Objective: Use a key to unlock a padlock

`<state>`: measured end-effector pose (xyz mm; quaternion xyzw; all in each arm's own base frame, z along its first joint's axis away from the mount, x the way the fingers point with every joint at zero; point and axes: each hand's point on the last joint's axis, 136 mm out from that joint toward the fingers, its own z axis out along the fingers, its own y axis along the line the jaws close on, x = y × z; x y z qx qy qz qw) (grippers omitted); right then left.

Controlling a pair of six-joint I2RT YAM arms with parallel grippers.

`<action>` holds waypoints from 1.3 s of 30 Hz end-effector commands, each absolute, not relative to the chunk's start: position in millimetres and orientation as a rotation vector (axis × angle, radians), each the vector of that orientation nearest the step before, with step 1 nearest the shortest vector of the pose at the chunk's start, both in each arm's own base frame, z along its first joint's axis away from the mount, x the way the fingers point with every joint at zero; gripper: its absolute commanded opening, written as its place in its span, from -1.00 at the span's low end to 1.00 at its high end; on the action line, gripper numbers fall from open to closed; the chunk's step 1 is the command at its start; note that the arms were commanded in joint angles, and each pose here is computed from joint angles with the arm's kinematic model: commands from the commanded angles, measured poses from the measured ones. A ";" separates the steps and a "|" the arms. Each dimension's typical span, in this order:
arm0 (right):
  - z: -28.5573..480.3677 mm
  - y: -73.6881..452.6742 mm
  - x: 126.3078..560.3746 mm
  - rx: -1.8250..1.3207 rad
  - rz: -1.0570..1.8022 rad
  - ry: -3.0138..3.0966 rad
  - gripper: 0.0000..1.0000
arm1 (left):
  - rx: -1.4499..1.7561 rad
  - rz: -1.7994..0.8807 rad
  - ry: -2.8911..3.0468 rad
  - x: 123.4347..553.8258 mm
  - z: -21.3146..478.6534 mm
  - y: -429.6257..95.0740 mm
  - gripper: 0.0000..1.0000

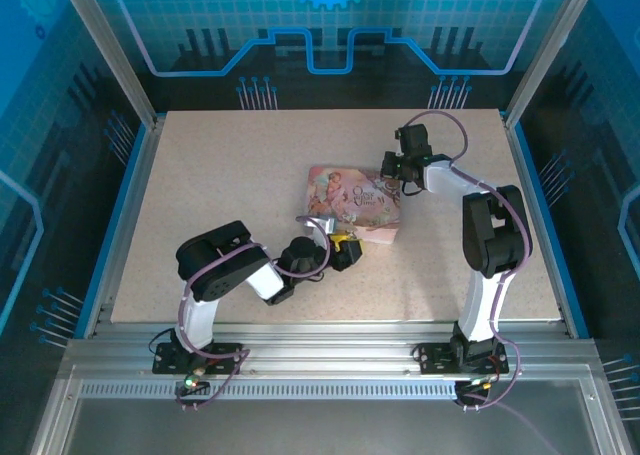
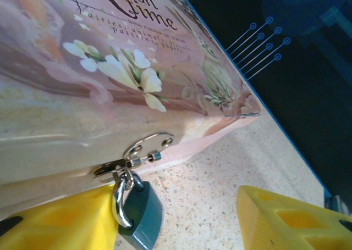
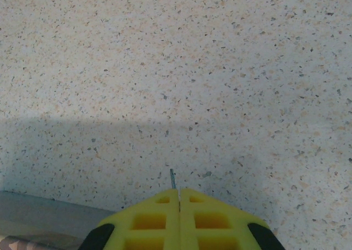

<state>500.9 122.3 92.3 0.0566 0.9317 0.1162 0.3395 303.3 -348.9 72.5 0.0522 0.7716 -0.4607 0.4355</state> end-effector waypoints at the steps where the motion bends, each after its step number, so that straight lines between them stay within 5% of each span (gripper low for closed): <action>1: 70.4 136.2 472.1 0.129 0.323 2.546 -1.00 | 0.149 -1.203 1.900 304.6 77.4 -359.5 0.23; 11: 70.1 137.1 471.8 0.128 0.325 2.546 -1.00 | 0.126 -1.206 1.933 311.0 64.9 -367.5 0.31; 17: 71.8 135.3 471.5 0.122 0.311 2.543 -1.00 | 0.105 -1.220 1.930 309.5 62.1 -363.1 0.20; 39: 73.4 135.7 469.3 0.125 0.317 2.538 -1.00 | 0.092 -1.194 2.007 310.8 54.0 -342.1 -0.61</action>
